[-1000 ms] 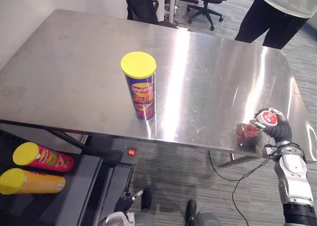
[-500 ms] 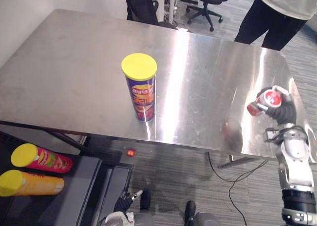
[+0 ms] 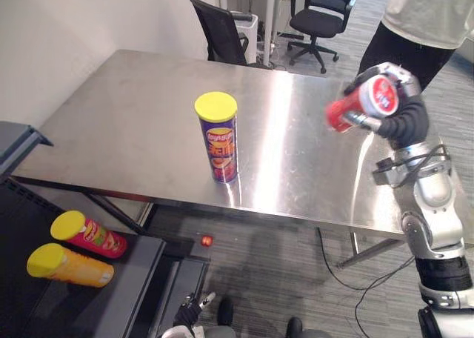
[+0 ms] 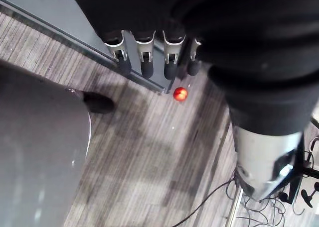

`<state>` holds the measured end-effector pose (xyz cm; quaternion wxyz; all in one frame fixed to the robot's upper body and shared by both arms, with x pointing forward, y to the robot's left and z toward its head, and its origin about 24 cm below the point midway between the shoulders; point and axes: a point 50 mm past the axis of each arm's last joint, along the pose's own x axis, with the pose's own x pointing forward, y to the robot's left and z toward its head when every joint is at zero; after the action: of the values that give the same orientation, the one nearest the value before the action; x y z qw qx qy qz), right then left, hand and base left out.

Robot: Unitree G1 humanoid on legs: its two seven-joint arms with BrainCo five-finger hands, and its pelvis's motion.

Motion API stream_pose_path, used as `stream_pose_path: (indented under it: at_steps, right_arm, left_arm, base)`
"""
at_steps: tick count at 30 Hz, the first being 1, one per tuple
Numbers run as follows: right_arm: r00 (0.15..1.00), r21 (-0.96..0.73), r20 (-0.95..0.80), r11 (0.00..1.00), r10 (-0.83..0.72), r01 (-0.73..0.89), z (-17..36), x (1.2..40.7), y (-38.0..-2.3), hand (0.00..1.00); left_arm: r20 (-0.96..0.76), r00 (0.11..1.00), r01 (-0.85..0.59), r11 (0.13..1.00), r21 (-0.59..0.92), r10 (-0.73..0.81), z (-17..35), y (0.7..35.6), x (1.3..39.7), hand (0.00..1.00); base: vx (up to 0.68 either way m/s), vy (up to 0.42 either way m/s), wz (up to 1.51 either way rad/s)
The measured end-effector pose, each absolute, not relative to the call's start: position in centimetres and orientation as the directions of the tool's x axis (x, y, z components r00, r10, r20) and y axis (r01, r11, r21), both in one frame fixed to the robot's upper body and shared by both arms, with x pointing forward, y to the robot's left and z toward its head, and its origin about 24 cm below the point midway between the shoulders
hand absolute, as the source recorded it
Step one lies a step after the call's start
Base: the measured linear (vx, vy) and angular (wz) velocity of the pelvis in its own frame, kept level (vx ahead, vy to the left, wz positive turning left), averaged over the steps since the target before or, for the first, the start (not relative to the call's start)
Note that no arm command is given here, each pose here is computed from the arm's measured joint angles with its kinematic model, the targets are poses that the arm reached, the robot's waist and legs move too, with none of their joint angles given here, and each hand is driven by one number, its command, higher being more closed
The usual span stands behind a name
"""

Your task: Put the gum and the chips on the shelf.

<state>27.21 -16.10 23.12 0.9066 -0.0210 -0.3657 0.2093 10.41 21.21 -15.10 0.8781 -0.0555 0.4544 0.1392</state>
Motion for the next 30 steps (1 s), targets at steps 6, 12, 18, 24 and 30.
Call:
stream_pose_path:
  at_steps: [6,12,18,24,30]
  right_arm:
    - [0.477,-0.31,0.676,0.804,0.562,-0.508,26.4,26.6,-13.2,1.0]
    - [0.339,-0.417,0.67,0.712,0.661,-0.565,28.7,25.6,-10.8,1.0]
    - [0.333,-0.447,0.622,0.671,0.709,-0.591,27.9,25.7,-10.2,1.0]
    - [0.296,-0.467,0.627,0.651,0.721,-0.598,27.9,24.7,-10.4,1.0]
    - [0.365,-0.408,0.643,0.705,0.673,-0.58,26.6,24.6,-11.7,1.0]
  left_arm:
    - [-0.793,0.567,-0.335,0.942,0.026,0.224,-14.8,21.8,10.8,0.0]
    - [-0.827,0.46,-0.512,0.857,0.05,0.323,-15.4,22.7,7.1,0.0]
    - [-0.888,0.278,-0.693,0.717,0.079,0.367,-16.4,21.7,2.0,0.0]
    - [-0.864,0.331,-0.687,0.725,0.055,0.379,-16.1,21.8,3.6,0.0]
    - [-0.889,0.324,-0.58,0.81,0.084,0.324,-16.5,21.1,3.1,0.0]
  base:
    - [-0.05,-0.076,1.03]
    - [-0.11,-0.052,1.1]
    - [-0.06,0.049,0.73]
    - [-0.19,-0.045,1.36]
    - [-0.09,0.15,0.71]
